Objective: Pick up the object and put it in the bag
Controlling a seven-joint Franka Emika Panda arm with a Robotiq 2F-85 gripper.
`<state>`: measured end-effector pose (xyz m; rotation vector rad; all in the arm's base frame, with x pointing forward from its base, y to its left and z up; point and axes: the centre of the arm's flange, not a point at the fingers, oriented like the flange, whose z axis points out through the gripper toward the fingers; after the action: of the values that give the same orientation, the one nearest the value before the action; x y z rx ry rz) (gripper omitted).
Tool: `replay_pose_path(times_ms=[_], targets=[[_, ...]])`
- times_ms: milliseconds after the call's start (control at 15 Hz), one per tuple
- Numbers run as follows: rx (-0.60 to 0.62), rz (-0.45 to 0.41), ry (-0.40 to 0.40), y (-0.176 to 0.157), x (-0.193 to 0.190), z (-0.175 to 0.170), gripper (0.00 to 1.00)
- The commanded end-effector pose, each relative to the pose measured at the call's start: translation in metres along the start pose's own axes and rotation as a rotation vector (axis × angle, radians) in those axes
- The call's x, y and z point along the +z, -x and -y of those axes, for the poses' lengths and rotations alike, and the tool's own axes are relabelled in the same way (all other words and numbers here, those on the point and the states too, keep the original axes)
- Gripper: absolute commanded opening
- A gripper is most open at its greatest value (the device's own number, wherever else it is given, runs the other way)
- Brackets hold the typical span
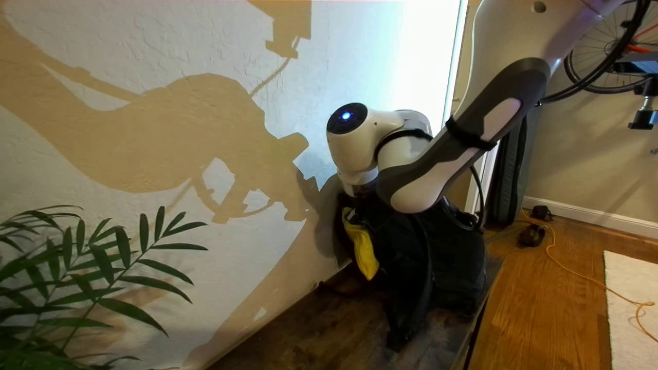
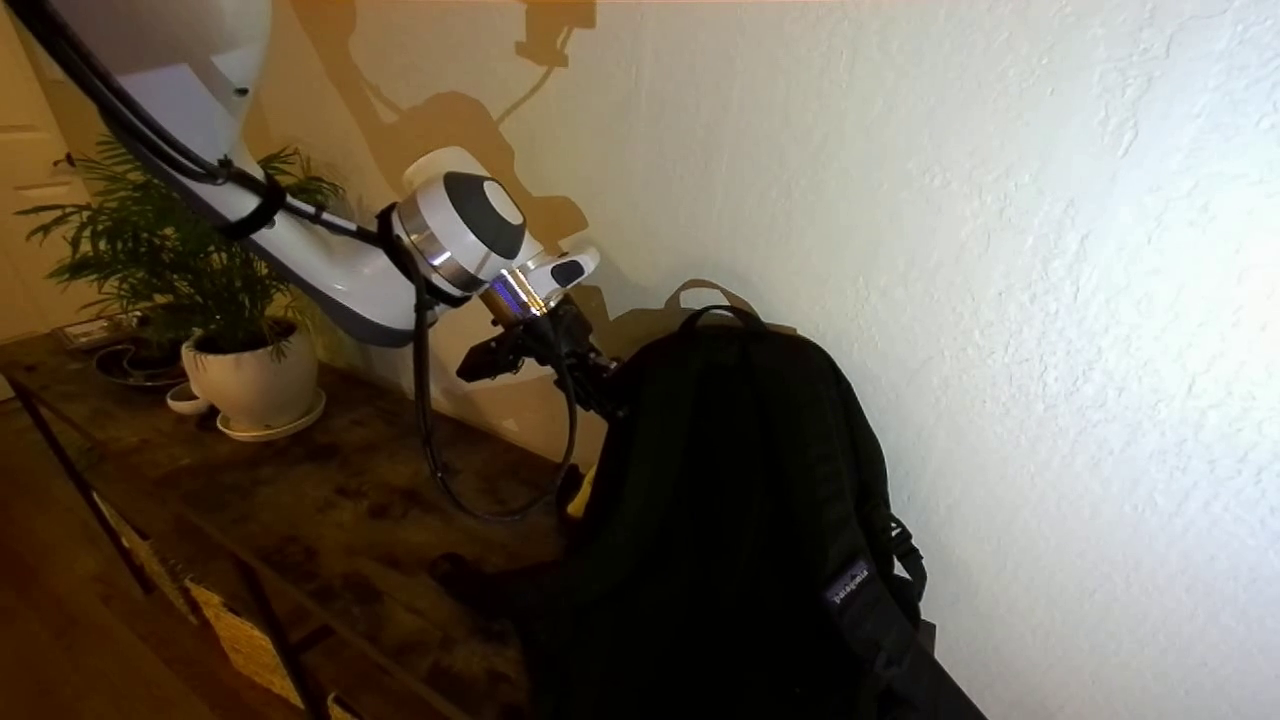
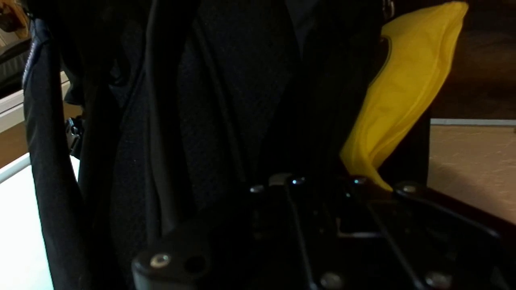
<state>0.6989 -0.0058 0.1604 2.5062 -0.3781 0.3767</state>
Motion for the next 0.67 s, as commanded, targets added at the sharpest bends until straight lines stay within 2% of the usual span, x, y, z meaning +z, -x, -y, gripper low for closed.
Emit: replay_pose_path(times_ms=[0,600], targets=[[-0.006,0.025,-0.029,0.014,-0.015,0.004,0.06],[-0.041,0.066,-0.255,0.021,-0.075,0.008,0.06]])
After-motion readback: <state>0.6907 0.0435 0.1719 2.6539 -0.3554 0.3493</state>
